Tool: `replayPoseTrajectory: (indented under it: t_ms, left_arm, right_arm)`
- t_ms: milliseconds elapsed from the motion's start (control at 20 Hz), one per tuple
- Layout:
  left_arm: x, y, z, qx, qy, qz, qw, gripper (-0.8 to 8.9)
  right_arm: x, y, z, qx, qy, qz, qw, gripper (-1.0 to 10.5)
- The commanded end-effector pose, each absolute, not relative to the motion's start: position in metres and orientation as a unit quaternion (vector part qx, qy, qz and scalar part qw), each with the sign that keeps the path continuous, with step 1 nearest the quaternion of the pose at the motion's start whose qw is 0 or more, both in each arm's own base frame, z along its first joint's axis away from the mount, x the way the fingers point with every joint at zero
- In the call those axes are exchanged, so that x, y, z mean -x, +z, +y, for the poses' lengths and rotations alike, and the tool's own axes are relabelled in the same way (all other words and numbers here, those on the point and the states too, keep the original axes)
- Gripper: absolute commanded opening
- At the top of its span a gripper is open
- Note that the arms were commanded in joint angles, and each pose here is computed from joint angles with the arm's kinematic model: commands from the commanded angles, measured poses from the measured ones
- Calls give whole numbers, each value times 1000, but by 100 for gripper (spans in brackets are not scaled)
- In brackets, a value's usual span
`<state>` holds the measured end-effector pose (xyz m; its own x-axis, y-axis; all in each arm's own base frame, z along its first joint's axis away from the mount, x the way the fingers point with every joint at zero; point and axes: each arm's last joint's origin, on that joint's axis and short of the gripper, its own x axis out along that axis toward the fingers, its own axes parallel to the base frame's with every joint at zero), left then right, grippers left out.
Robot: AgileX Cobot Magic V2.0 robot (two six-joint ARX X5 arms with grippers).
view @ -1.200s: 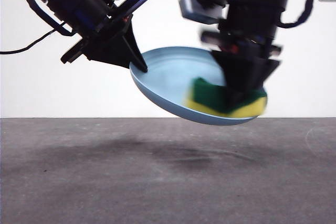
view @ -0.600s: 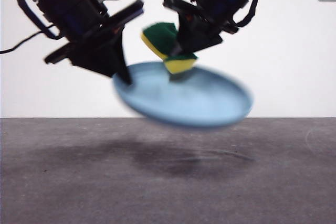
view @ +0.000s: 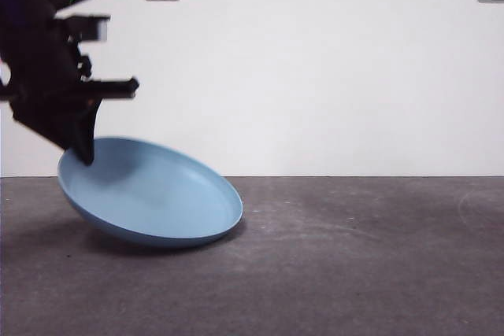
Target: Pick up the plate,pick up the cloth,clean the plate with the cloth
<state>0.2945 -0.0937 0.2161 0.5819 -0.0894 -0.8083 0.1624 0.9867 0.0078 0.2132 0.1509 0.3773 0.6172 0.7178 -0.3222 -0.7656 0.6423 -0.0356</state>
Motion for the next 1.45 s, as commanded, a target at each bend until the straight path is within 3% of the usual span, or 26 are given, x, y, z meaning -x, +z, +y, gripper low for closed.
replayPoseTrajectory:
  t_ms: [50, 150, 300, 400, 550, 850, 1150, 1300, 1450]
  left_arm:
    - [-303, 190, -92, -47, -76, 495, 864, -2]
    - [-307, 174, -93, -52, -74, 519, 850, 15]
    - [-307, 170, -94, -52, -77, 528, 844, 334]
    - [-306, 172, -94, -47, -85, 525, 845, 455]
    - [-305, 178, -94, -37, -96, 519, 848, 454]
    - [-290, 216, -102, -28, -127, 464, 876, 453]
    - [-258, 267, -104, -19, -157, 392, 906, 445]
    - [-228, 297, -102, -11, -177, 354, 918, 440]
    - [-204, 318, -97, -7, -191, 321, 927, 440]
  right_arm:
    - [-203, 383, 144, 81, 412, 130, 898, -12]
    - [-197, 389, 139, 81, 399, 121, 905, -12]
    - [-196, 388, 135, 90, 350, 132, 923, -12]
    - [-200, 383, 134, 81, 302, 157, 937, -12]
    - [-210, 371, 137, 63, 245, 201, 946, -12]
    - [-242, 331, 153, 63, 224, 290, 928, -12]
    - [-276, 270, 173, 89, 205, 396, 891, -1]
    - [-285, 232, 180, 106, 196, 468, 855, 6]
    - [-289, 215, 178, 73, 223, 520, 822, 46]
